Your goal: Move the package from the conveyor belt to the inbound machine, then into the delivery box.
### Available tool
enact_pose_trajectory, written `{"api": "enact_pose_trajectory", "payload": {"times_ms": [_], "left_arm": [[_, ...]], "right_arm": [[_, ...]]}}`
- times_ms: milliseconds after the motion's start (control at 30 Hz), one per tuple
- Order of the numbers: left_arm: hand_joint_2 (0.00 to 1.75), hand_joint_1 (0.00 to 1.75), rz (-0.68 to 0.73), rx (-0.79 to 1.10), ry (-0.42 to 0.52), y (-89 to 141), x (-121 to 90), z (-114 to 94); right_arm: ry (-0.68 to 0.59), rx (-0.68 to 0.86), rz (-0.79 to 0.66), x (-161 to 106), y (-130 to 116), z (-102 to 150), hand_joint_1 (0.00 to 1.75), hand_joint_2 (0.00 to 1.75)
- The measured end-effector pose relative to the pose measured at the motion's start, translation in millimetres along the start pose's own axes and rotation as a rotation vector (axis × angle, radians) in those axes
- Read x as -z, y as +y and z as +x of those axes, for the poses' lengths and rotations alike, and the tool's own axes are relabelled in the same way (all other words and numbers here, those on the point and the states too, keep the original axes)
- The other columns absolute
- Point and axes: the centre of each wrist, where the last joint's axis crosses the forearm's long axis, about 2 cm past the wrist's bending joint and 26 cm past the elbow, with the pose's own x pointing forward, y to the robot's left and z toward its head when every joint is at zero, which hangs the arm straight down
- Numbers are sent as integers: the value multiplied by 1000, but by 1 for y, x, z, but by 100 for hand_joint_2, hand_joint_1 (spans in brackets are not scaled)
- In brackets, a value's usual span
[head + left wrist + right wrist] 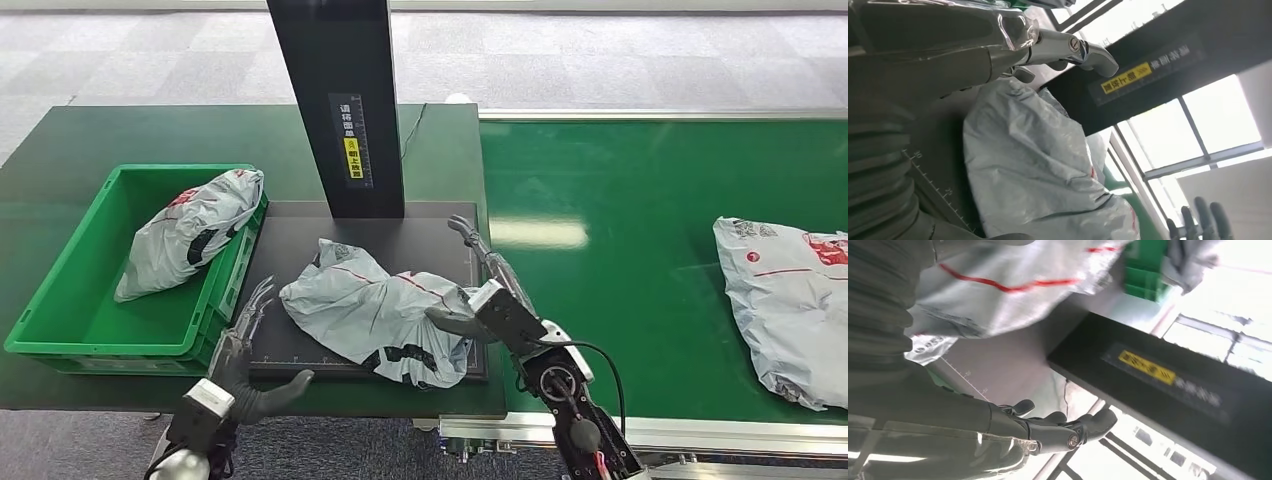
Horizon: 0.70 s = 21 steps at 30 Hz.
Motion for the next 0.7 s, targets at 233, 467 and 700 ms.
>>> {"api": "enact_pose_trajectory", "payload": {"times_ms": [233,467,700], "left_arm": [[175,0,-111,205,1,-1,36,5],[175,0,-327,496,210,3,75,-9],[175,4,-526,645,402,5,100,-28]], "right_arm": [[-48,162,-103,-9,2,4,0,175],[-54,212,-113,-11,4,5,0,175],[-36,228,-127,-9,5,6,0,175]]}}
